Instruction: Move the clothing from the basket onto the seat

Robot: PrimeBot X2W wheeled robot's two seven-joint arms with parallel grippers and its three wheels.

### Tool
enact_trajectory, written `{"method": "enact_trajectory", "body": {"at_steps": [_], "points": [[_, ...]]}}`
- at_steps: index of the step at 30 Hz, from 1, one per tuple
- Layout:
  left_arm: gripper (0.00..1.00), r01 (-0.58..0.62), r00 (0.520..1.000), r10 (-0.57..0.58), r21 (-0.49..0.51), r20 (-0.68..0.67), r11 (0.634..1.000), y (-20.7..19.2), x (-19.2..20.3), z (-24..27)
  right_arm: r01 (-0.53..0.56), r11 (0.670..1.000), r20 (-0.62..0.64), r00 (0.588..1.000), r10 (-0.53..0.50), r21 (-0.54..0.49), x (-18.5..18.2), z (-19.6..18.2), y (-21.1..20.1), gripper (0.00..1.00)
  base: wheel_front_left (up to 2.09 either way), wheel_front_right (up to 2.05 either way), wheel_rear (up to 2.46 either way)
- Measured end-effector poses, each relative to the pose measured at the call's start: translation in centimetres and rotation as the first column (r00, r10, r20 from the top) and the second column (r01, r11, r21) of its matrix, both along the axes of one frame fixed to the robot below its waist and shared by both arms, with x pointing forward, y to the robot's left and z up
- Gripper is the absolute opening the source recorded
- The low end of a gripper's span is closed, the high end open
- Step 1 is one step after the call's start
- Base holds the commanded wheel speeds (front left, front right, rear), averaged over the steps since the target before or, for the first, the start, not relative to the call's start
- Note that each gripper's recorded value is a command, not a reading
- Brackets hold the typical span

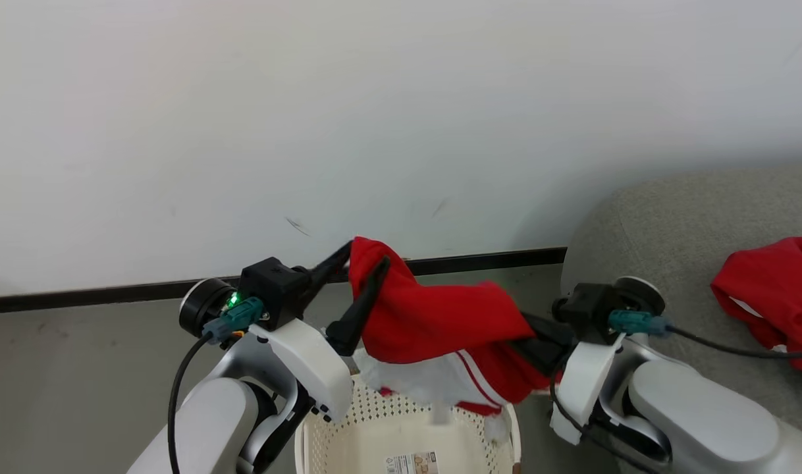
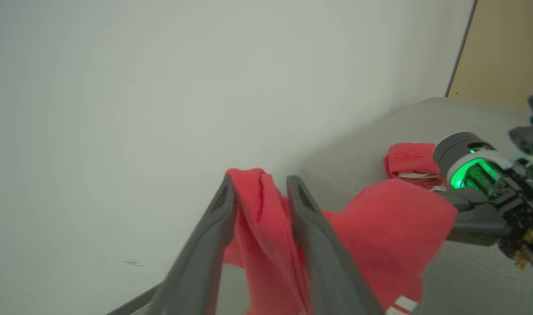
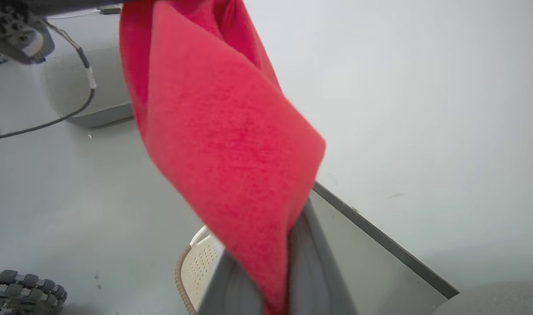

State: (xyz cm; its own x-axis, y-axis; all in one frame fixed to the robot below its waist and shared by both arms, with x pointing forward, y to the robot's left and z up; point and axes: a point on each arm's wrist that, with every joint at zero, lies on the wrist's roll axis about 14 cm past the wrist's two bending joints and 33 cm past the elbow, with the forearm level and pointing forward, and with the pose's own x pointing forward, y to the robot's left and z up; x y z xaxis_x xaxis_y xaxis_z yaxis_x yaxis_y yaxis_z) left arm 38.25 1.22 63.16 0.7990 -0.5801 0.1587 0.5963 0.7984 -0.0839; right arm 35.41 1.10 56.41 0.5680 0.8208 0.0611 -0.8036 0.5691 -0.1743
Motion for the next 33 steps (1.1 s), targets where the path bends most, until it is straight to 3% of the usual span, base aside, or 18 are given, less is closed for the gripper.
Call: {"method": "enact_trajectory", "body": {"at_steps": [6, 14, 17, 18, 33], "points": [[1.0, -0.005, 1.0, 0.003, -0.044, -0.031, 0.999, -0.4, 0.2, -1.2, 0.096, 0.994, 0.05, 0.994, -0.099, 0.061, 1.6, 2.5, -2.9, 0.0, 0.0, 0.0, 0.0], [1.0, -0.01, 0.998, 0.005, -0.085, -0.058, 0.996, -0.8, 0.0, -3.0, 0.283, 0.954, 0.094, 0.952, -0.292, 0.102, 3.5, 4.1, -9.4, 0.0, 0.0, 0.0, 0.0], [1.0, 0.006, 0.997, -0.013, -0.1, -0.071, 0.995, -1.5, -0.5, -3.6, 0.373, 0.92, 0.086, 0.919, -0.384, 0.116, 3.8, 3.9, -12.6, 0.0, 0.0, 0.0, 0.0], [1.0, 0.006, 0.997, -0.013, -0.1, -0.071, 0.995, -1.5, -0.5, -3.6, 0.373, 0.92, 0.086, 0.919, -0.384, 0.116, 3.8, 3.9, -12.6, 0.0, 0.0, 0.0, 0.0], [1.0, 0.156, 0.983, -0.168, -0.144, -0.075, 0.977, -6.5, -2.9, -4.3, 0.638, 0.755, 0.084, 0.753, -0.653, 0.149, 1.4, 3.2, -22.9, 0.0, 0.0, 0.0, 0.0]]}}
